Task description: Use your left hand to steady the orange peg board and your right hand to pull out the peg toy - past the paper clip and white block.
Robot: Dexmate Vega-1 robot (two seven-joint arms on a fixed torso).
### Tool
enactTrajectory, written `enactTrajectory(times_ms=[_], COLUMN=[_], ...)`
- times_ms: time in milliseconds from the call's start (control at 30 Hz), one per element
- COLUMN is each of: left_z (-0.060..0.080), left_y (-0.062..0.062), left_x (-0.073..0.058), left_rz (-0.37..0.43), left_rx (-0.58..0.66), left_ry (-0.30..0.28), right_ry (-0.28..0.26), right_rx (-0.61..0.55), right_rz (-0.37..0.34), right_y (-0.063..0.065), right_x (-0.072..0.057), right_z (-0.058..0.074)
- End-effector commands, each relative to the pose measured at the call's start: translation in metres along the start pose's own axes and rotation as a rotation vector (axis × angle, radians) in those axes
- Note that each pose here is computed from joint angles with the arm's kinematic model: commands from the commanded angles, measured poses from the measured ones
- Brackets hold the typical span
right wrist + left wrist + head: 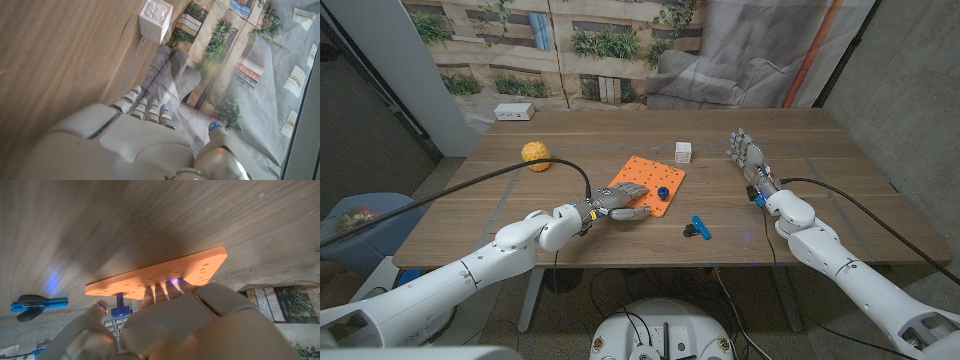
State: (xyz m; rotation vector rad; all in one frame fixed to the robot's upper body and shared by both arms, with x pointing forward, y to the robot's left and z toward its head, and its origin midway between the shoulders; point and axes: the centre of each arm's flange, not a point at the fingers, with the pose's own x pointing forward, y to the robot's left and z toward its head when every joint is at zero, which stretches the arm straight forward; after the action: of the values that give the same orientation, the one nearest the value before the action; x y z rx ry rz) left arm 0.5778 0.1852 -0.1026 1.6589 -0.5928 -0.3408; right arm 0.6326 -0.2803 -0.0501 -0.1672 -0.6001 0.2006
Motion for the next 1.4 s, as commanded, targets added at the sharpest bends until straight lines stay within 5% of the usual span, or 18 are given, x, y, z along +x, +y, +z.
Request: enactTrajectory(times_ms=[33, 533, 1400], left_z=[-0.001, -0.002, -0.007], left_y=[0.003, 0.006, 0.009], left_x=[0.003, 0.006, 0.008], left_rz=[-0.011, -0.015, -0.023], left_rx=[0.013, 0.023, 0.032], left_ry=[0.001, 0.0, 0.003], right_ry=[-0.022, -0.048, -0.112], right_rx=[-0.24, -0.479, -0.862], right_rz=[0.035, 0.051, 0.212], right_y=[0.009, 0.025, 0.056], right_x=[-0.007, -0.021, -0.031], right_z=[0.017, 0.036, 0.074])
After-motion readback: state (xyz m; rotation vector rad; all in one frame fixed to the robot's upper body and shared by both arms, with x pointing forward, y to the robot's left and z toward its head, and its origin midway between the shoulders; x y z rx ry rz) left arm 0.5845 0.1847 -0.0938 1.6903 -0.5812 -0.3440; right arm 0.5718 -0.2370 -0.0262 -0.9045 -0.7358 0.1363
